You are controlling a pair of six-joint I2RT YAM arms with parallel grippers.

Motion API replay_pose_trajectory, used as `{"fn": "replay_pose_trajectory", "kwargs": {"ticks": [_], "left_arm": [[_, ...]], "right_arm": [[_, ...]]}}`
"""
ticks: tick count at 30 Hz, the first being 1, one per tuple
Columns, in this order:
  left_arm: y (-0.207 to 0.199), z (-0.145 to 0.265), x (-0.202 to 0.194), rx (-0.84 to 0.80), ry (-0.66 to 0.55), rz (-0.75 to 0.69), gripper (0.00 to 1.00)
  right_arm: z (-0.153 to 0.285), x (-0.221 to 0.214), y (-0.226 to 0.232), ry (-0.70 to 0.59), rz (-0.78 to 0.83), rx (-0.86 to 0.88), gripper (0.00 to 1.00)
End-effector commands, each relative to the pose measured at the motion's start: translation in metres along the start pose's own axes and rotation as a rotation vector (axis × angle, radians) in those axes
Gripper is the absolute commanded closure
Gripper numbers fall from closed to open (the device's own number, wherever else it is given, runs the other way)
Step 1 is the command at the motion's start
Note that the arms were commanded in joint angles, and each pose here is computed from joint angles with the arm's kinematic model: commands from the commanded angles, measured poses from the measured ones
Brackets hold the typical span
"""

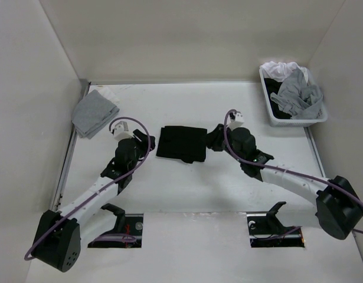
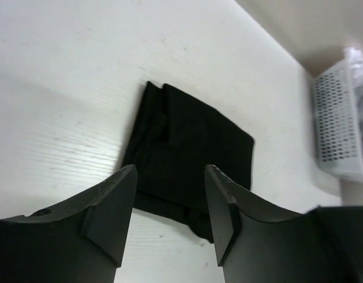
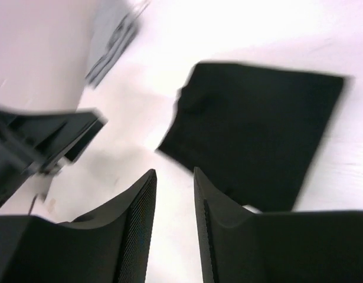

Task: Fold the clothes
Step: Fold the tank top

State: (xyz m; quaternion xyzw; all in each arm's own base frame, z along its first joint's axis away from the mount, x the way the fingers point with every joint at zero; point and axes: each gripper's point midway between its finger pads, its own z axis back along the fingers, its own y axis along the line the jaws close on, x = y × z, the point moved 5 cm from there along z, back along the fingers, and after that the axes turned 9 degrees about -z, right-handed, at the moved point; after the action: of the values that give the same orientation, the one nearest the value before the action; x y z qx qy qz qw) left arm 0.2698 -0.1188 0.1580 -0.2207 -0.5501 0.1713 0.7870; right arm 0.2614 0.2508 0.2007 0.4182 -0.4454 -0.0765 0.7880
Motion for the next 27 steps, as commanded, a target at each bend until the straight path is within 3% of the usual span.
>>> {"fn": "replay_pose_trajectory", "kwargs": {"ticks": [1, 5, 10, 16, 23, 27], "left_arm": [[0.018, 0.008, 0.015, 0.124, -0.024, -0.103, 0.51], [0.027, 0.014, 0.019, 0.185, 0.003, -0.121, 0.46], [0.038, 0.007, 0.01, 0.269, 0.105, -0.137, 0.43], [0.028, -0.003, 0.008, 0.262, 0.13, -0.13, 0.44], [0.021, -0.017, -0.002, 0.249, 0.171, -0.163, 0.44], [0.018, -0.021, -0.004, 0.24, 0.174, -0.179, 0.46]], "right_arm": [[0.007, 0.024, -0.028, -0.143, 0.032, -0.127, 0.7], [0.015, 0.031, -0.068, -0.196, 0.026, -0.332, 0.9], [0.008, 0.021, -0.094, -0.163, 0.077, -0.513, 0.91], [0.015, 0.03, -0.082, -0.223, 0.11, -0.524, 1.0], [0.024, 0.039, -0.106, -0.23, 0.094, -0.576, 1.0], [0.017, 0.033, -0.112, -0.205, 0.105, -0.596, 0.77]]}}
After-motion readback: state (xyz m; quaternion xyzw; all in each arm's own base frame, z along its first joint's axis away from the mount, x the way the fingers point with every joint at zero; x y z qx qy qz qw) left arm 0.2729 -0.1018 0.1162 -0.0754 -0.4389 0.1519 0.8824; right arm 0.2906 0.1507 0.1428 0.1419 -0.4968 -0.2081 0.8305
